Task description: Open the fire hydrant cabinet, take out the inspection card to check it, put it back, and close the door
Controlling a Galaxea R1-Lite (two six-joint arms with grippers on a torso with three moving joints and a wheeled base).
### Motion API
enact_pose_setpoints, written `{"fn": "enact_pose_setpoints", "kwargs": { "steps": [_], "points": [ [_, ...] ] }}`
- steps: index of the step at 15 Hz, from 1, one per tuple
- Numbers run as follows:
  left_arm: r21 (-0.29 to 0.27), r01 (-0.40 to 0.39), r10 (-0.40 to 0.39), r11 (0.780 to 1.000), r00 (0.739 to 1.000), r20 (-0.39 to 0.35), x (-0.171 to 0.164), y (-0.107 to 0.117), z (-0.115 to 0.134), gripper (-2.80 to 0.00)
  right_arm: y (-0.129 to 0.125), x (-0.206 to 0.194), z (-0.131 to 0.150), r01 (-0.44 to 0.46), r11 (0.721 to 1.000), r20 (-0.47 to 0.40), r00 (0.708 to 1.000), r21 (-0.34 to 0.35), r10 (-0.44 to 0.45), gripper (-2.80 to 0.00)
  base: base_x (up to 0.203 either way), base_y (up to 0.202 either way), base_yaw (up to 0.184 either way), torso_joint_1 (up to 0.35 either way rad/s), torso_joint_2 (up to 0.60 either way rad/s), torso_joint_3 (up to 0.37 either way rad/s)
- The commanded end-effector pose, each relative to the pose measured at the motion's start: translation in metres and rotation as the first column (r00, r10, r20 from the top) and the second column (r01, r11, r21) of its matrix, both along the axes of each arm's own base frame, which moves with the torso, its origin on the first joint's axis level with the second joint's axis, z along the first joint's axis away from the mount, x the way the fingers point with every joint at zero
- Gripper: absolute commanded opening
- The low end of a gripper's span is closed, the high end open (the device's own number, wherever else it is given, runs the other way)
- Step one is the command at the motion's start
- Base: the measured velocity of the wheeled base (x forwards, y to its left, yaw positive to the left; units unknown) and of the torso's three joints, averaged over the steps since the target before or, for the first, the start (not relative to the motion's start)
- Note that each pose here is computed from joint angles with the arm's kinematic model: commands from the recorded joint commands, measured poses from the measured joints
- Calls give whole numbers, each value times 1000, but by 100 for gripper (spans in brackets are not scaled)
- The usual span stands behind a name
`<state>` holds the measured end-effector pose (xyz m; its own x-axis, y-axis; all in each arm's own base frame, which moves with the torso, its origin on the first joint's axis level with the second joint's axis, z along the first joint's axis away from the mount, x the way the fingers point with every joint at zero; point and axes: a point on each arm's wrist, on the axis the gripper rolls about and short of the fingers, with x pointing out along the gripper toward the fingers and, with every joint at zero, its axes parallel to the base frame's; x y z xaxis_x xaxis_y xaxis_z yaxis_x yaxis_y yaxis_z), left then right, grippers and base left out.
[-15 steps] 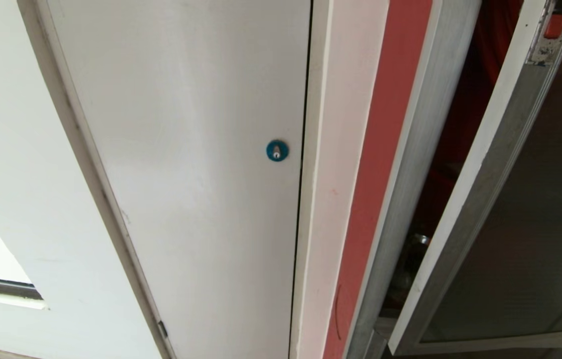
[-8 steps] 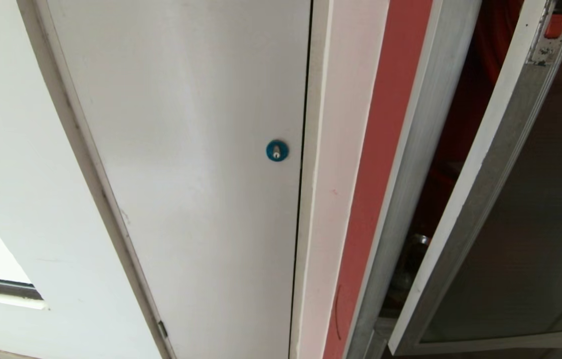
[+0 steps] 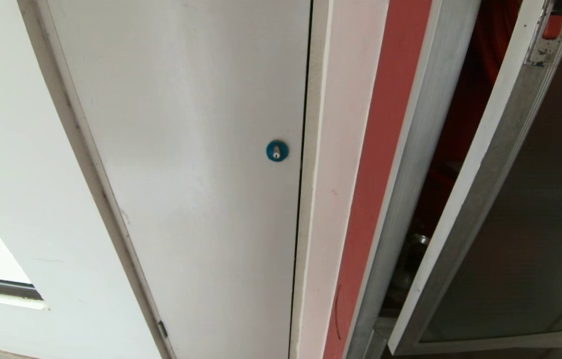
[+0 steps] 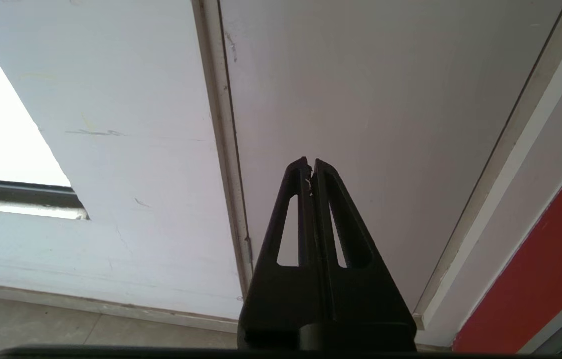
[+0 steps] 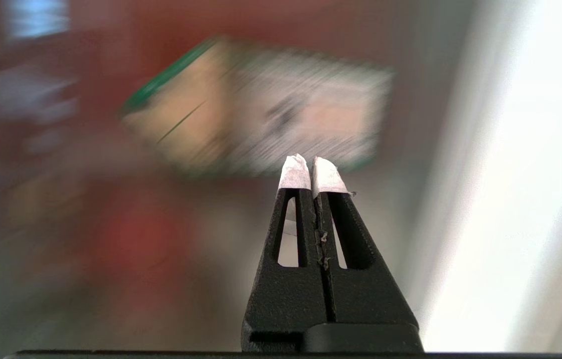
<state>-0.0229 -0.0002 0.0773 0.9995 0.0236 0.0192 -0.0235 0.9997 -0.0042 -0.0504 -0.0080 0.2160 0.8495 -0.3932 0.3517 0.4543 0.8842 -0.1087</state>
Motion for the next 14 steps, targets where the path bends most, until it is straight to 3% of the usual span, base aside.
{"fn": "enact_pose_setpoints", "kwargs": {
  "steps": [1,3,6,10,12,14],
  "points": [
    [-1,-1,1,1000,1000,-6,1,0,-2,-280,3,-16,-37,-160,987,4,987,-20,160,-280,0,0,0,0,0,0],
    [-1,-1,1,1000,1000,-7,1,0,-2,-280,6,-3,-70,-287,956,-83,953,56,291,-280,0,0,0,0,0,0],
    [-2,-1,1,1000,1000,-7,1,0,-2,-280,8,13,-102,-398,909,-184,891,122,415,-280,0,0,0,0,0,0],
    [-1,-1,1,1000,1000,-7,1,0,-2,-280,10,27,-133,-455,885,-265,846,97,464,-280,0,0,0,0,0,0],
    [-1,-1,1,1000,1000,-7,1,0,-2,-280,10,27,-140,-438,886,-310,830,152,464,-280,0,0,0,0,0,0],
    [-1,-1,1,1000,1000,-7,1,0,-2,-280,9,28,-141,-426,884,-300,832,194,467,-280,0,0,0,0,0,0]
  ]
}}
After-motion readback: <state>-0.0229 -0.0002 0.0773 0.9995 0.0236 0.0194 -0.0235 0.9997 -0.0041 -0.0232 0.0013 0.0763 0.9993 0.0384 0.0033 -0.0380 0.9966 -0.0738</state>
